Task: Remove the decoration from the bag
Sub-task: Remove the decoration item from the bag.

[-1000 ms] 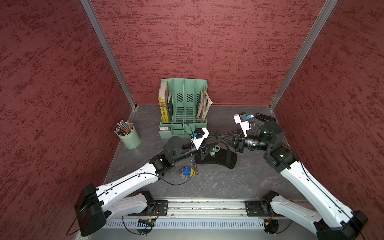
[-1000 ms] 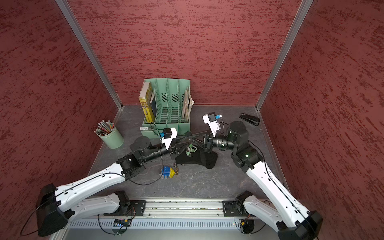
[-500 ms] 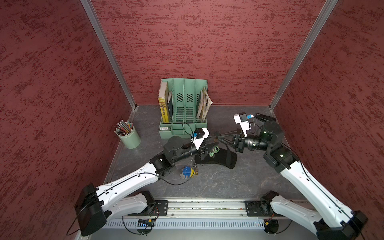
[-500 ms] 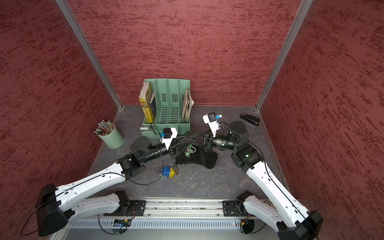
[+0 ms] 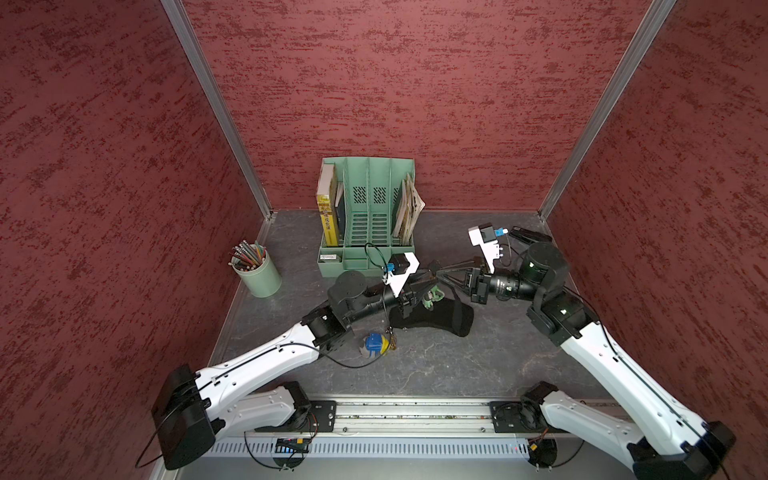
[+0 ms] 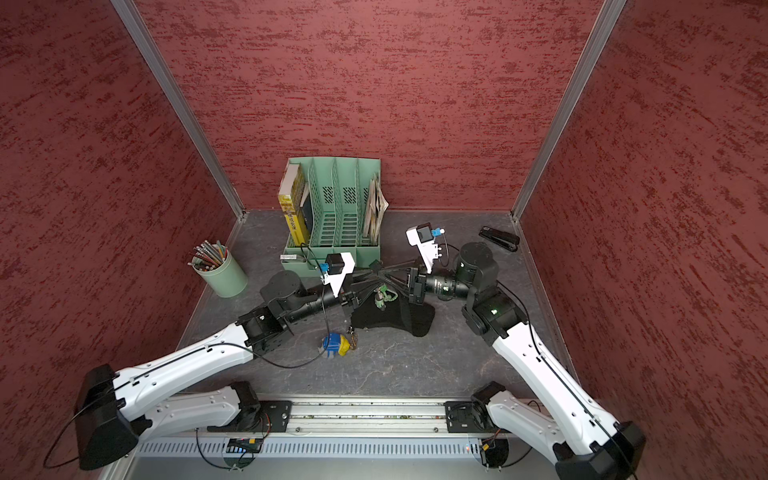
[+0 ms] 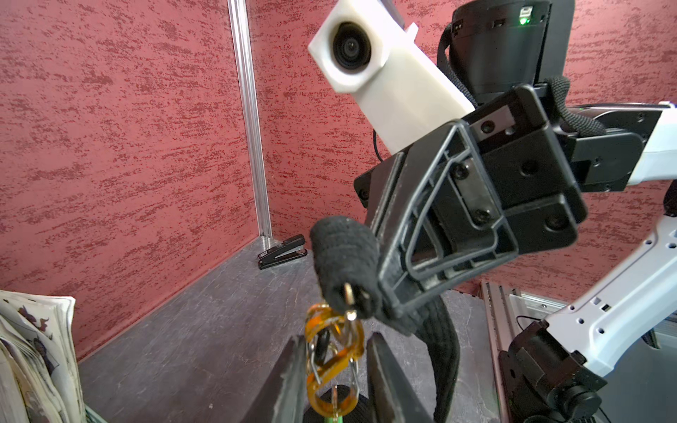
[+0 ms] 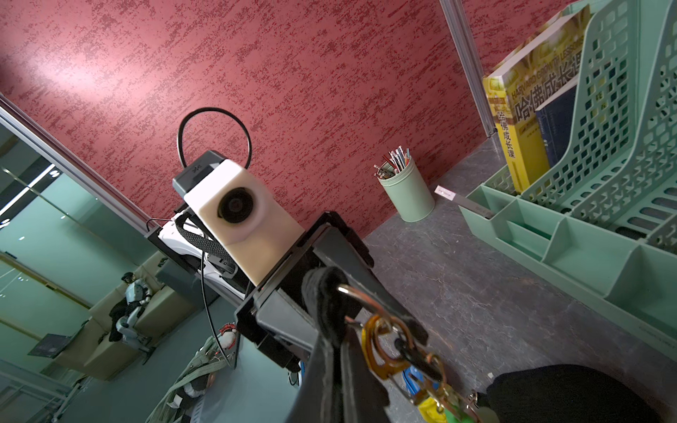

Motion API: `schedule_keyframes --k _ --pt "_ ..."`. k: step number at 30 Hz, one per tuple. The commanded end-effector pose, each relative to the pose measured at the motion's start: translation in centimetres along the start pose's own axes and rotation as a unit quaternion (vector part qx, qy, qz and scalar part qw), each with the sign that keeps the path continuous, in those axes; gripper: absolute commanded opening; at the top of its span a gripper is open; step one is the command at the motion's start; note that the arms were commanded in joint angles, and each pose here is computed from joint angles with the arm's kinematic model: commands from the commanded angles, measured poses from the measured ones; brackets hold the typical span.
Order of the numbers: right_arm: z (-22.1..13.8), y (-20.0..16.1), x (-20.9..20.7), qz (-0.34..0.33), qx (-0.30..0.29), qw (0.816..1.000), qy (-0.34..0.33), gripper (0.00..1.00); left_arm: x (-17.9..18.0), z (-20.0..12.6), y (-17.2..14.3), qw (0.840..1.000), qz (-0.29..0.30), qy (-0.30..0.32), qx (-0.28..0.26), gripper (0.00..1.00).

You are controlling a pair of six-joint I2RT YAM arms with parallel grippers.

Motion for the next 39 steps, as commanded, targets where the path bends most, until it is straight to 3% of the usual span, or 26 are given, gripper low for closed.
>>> schedule_keyframes --k 1,13,24,39 --pt "-0.5 0.5 1.1 -0.023 -0.018 0.999 0.013 0.00 0.3 0.0 0.7 1.000 0.003 0.006 -0.014 0.26" --pt "-1.0 0.6 1.0 -0.020 -0.041 0.999 -0.022 0.00 0.0 -0.6 0.6 1.000 0.005 -0.005 -0.003 0.13" --pt "-1.1 0.3 0.1 -0.011 -0.037 0.997 -0.068 0.00 -0.6 -1.7 1.4 0.998 0.019 -0.051 0.034 0.12" --pt "-0.4 -0.6 -1.0 0.001 0.017 0.998 -0.066 0.00 -1.2 -1.2 3.3 0.983 0.027 -0.157 0.094 0.12"
Point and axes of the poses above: each gripper's point midway between its finger pads, its own z axis out along the fingers, its own x axis along the line the jaws close on, y = z × x, the point moved 9 cm from there along -z, back along the fingers, and after that the axes turned 13 degrees about z, right-handed, at the moved point
